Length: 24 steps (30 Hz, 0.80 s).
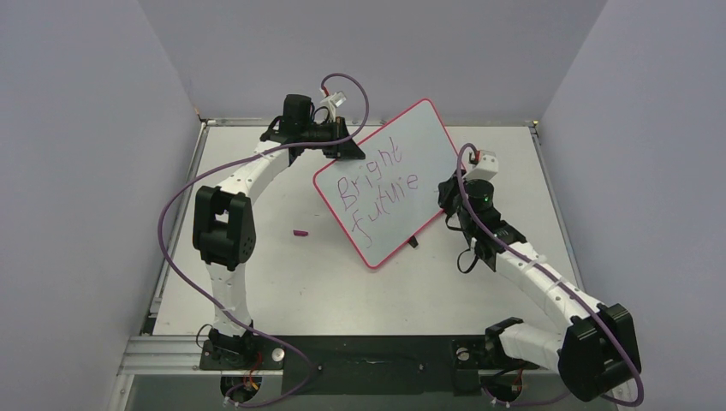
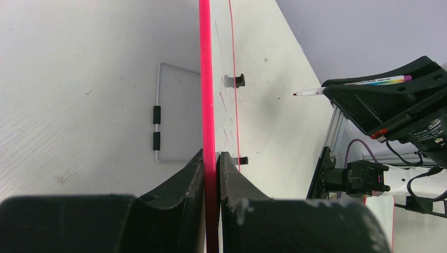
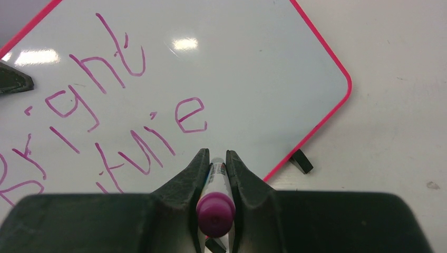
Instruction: Write a sentence on the whiteboard
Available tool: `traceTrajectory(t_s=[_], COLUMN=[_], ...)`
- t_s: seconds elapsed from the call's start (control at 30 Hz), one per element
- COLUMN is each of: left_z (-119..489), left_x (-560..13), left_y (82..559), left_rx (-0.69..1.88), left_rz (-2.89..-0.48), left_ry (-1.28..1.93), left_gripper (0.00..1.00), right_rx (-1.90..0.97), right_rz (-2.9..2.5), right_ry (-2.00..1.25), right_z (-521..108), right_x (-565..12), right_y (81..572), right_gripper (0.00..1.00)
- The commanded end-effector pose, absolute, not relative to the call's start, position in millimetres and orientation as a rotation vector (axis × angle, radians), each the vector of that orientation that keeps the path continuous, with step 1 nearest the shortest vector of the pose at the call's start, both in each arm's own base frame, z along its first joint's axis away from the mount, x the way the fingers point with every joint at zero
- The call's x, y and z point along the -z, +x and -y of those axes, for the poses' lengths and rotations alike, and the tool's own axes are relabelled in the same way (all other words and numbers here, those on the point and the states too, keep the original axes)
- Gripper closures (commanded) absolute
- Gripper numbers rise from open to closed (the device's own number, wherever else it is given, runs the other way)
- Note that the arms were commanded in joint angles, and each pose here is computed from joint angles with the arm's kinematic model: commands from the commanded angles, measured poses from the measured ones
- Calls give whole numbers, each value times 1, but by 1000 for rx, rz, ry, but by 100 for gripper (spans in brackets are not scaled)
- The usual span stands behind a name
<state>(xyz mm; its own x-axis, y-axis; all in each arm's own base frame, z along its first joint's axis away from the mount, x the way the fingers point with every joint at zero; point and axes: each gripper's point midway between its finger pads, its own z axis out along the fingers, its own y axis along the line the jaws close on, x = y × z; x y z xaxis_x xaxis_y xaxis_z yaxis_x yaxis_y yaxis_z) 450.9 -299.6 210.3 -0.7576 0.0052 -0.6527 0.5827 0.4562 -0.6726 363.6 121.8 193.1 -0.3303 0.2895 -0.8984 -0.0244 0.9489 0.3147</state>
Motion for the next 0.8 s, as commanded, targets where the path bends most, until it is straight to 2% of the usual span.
traceTrajectory(t_s=[0.0, 0.37, 0.77], left_z=[311, 315, 315], left_x=[-258, -256, -256], left_y=[443, 442, 443], left_rx=[1288, 1289, 1293], left_rz=[-1942, -1946, -1946], left_ry=[625, 632, 632], left_gripper=[100, 100, 100], right_rx=[-307, -368, -493], right_rz=[-1840, -1835, -1802], right_ry=[204, 161, 13], right_z=[-112, -120, -166], right_x=[-206, -196, -184], right_y=[353, 340, 319], right_gripper=[100, 100, 100])
